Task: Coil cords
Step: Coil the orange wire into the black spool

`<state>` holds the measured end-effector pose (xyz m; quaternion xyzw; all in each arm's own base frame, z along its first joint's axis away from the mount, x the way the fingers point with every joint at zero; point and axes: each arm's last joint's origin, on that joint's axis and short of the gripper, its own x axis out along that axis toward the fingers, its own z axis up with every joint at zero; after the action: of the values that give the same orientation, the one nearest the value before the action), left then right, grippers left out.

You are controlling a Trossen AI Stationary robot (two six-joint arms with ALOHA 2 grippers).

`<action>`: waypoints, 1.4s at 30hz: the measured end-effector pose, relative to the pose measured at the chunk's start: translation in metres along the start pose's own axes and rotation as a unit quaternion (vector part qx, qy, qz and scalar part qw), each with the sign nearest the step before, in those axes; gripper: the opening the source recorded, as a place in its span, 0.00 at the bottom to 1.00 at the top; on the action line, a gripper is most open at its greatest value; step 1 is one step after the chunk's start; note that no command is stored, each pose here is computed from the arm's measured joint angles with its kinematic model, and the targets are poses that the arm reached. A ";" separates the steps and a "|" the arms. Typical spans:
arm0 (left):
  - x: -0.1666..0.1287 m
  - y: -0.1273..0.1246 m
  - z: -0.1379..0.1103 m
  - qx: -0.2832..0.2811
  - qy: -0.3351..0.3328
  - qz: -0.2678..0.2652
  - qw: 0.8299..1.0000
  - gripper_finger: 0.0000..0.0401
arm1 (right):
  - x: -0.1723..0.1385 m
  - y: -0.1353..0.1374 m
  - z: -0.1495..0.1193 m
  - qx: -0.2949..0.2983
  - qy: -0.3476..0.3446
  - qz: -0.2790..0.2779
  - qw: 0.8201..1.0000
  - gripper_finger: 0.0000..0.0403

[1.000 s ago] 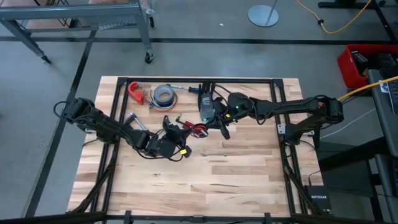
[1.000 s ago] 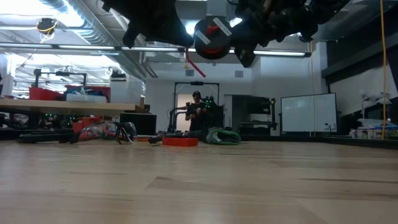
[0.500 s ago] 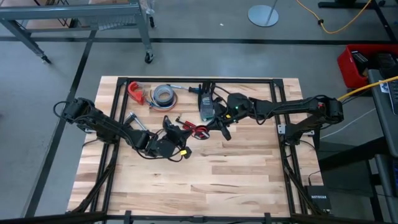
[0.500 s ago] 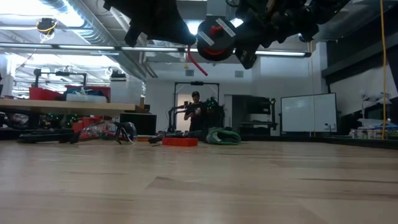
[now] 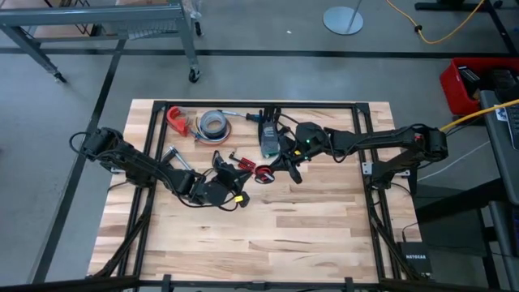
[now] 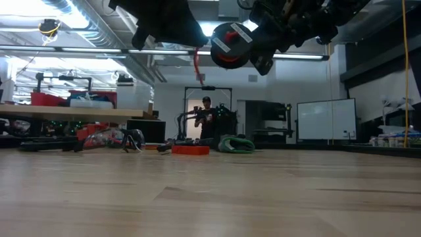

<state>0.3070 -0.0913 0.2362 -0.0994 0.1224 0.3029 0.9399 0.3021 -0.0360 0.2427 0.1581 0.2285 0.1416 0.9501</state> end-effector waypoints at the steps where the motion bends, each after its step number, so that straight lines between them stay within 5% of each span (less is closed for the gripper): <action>1: 0.000 0.000 0.000 0.000 0.000 0.000 1.000 0.12 | 0.000 0.000 0.000 0.000 0.000 0.000 1.000 0.01; 10: 0.000 0.000 0.000 0.043 0.001 -0.001 0.999 0.21 | 0.000 0.000 -0.001 -0.001 0.005 -0.003 1.000 0.01; 33: -0.003 -0.003 -0.001 0.033 0.004 -0.011 0.999 0.19 | -0.004 -0.003 -0.028 0.044 0.130 -0.023 0.990 0.01; 42: -0.003 -0.009 -0.008 -0.054 0.060 -0.087 0.993 0.19 | -0.003 -0.003 -0.024 0.036 0.114 -0.020 0.993 0.01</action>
<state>0.3089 -0.1017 0.2307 -0.1781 0.1525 0.2195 0.9470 0.2887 -0.0339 0.2222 0.1704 0.3434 0.1311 0.9142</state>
